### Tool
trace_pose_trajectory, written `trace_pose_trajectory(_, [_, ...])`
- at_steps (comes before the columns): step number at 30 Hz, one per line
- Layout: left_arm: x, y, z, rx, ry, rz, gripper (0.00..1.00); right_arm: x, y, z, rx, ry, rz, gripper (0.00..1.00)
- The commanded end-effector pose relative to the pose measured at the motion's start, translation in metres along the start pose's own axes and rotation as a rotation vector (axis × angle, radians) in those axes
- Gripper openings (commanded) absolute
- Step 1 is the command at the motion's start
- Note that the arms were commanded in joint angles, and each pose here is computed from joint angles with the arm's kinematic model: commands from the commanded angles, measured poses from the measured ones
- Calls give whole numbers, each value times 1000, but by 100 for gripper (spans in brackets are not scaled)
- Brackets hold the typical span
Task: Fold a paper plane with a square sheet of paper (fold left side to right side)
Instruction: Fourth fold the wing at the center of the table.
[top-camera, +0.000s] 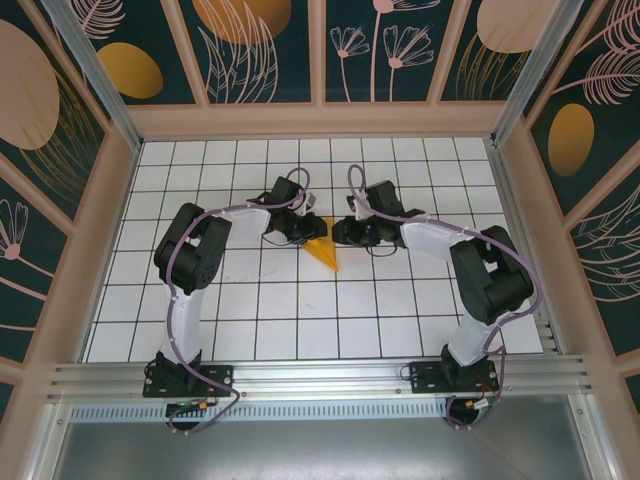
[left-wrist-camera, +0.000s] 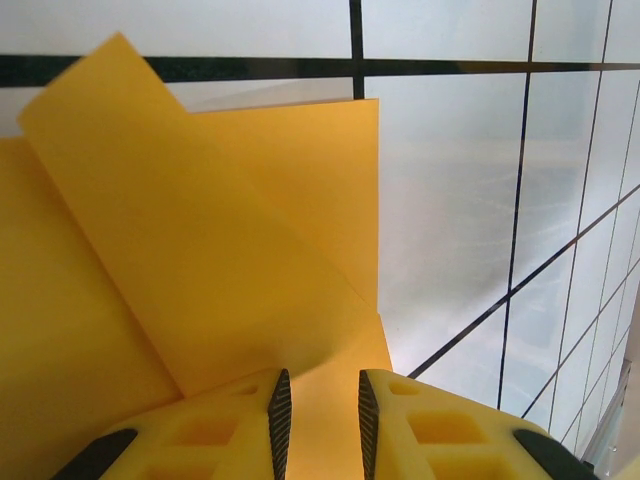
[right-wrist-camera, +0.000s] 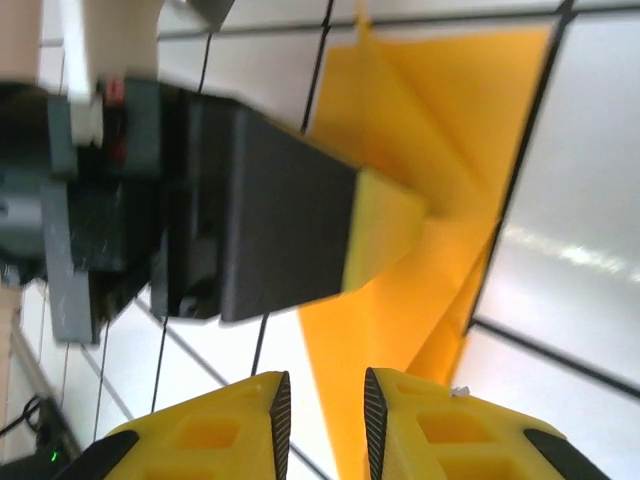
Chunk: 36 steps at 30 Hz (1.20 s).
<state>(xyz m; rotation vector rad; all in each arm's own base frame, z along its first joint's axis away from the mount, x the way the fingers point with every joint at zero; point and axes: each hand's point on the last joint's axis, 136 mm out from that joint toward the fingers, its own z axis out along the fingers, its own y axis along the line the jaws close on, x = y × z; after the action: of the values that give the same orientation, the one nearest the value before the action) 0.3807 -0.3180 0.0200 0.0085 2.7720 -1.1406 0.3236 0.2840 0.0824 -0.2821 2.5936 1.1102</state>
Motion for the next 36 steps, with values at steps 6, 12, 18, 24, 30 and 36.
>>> trace_pose_trajectory(6, [16, 32, 13, -94, 26, -35, 29, 35, 20, 26, -93, 121, -15, 28])
trace_pose_trajectory(12, [16, 33, 12, -100, 26, -33, 29, 42, 2, 34, -27, 149, -4, 27])
trace_pose_trajectory(18, [17, 34, 12, -106, 28, -31, 29, 60, -12, 40, 13, 195, 15, 27])
trace_pose_trajectory(24, [15, 35, 12, -111, 26, -28, 29, 69, -24, 42, 59, 212, 26, 27])
trace_pose_trajectory(30, [15, 36, 12, -121, 25, -25, 29, 82, -32, 45, 98, 252, 21, 25])
trace_pose_trajectory(36, [14, 36, 12, -122, 26, -22, 29, 93, -34, 45, 108, 270, 26, 24])
